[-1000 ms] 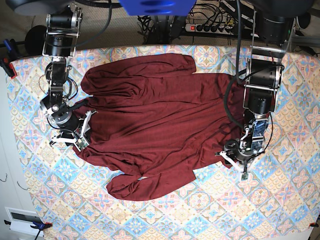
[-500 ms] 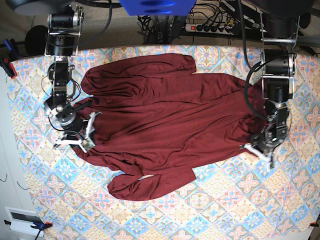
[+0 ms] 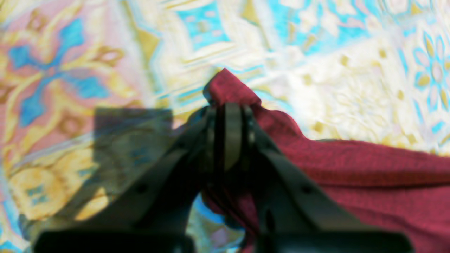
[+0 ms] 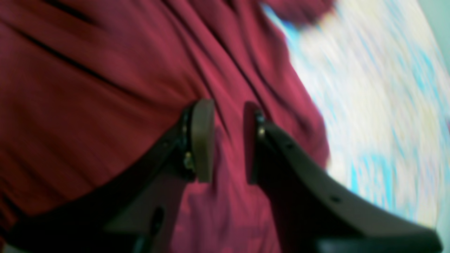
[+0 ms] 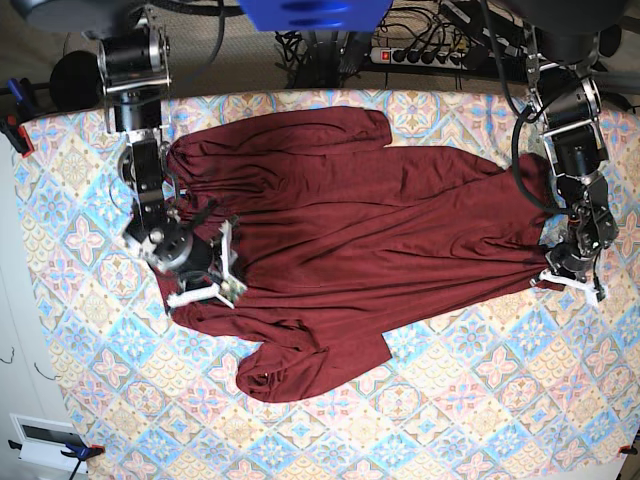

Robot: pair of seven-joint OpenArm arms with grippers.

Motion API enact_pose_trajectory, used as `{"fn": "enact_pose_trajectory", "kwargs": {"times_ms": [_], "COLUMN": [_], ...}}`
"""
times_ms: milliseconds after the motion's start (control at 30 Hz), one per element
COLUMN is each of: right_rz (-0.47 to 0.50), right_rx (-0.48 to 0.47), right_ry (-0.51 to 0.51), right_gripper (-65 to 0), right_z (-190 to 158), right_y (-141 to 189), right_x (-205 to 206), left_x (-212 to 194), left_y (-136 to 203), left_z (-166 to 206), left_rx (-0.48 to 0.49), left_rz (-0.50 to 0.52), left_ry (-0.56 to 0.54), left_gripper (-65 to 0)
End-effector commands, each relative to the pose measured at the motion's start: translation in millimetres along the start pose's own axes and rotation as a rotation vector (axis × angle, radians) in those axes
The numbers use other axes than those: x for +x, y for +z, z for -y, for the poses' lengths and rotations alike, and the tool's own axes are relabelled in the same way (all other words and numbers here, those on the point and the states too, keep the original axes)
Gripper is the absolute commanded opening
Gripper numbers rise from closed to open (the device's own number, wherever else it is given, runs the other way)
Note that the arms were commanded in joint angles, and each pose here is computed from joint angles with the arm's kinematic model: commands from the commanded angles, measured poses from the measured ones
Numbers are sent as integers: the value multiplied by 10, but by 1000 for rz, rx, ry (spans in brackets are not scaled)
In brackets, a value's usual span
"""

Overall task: Layout the t-shirt on the table in an organized manner, then fold the t-shirt properly
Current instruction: 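Grasp the hem with both grippers and pull it apart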

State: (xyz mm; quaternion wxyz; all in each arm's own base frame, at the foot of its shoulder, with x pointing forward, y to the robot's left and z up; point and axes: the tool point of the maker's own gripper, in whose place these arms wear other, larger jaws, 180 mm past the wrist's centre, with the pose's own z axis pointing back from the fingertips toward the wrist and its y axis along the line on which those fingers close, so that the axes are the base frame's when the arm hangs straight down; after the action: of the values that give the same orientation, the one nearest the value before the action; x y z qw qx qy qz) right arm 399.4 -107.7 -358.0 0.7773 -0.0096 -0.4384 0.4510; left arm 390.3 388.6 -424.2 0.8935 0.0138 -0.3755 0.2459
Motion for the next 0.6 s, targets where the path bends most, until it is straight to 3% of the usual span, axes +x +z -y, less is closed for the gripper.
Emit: {"fn": "enact_pose_trajectory", "kwargs": {"times_ms": [0,267,467,567], "right_rz": [15,-37,-94,-99], "right_rx": [-69,-27,5,7], "right_ry": [14,52,34,16], "right_gripper": [-509,-503,-376,-355], "right_z": [318,649,772,843], "right_y": [37,-304,-467,-501], "right_x": [117,283,241,265], "left_x": [177,195,299,305], "left_y": [49,46,85,152], "left_z": [-129,-93,-27,9], "left_rx": [33,27,14,5], "left_rz": [27,24,57,55], "left_ry": [7,9,-10,-41], "left_gripper": [-650,-650,-465,-417]}}
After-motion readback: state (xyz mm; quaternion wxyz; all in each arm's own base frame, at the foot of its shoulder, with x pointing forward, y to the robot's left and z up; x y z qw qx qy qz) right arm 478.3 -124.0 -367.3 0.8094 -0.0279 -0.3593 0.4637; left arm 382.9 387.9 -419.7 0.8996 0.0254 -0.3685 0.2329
